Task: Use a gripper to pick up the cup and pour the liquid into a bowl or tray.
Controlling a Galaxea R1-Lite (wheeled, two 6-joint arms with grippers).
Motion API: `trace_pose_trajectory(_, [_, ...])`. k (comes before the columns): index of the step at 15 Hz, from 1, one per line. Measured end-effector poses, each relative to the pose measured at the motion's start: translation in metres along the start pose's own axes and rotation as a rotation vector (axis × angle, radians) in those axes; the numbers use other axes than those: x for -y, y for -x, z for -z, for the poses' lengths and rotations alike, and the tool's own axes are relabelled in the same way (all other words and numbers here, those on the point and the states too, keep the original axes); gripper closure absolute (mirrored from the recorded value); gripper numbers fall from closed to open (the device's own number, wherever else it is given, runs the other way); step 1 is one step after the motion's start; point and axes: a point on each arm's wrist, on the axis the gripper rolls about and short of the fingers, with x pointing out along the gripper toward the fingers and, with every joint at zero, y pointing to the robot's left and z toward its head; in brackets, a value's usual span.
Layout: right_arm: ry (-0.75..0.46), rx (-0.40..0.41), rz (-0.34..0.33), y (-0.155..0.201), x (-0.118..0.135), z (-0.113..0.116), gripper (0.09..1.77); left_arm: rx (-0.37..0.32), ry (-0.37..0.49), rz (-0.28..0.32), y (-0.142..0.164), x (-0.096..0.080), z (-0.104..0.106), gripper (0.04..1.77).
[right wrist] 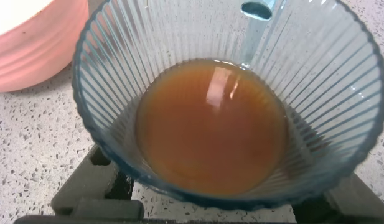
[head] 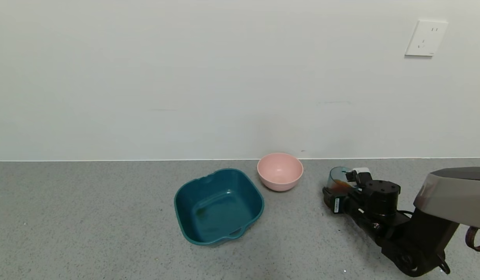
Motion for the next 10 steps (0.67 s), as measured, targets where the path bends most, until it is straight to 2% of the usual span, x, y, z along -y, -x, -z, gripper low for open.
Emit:
trace_pose_trajectory(6, [-0.002,0.002,0.007,0.001,0.003,-0.003,0.51,0.0,0.0,0.0,0.0,0.0,0.0,0.09])
trace_pose_trajectory(10, [0.002,-0.013,0.005,0.009,0.004,-0.018,0.51,0.0,0.0,0.0,0.0,0.0,0.0,0.09])
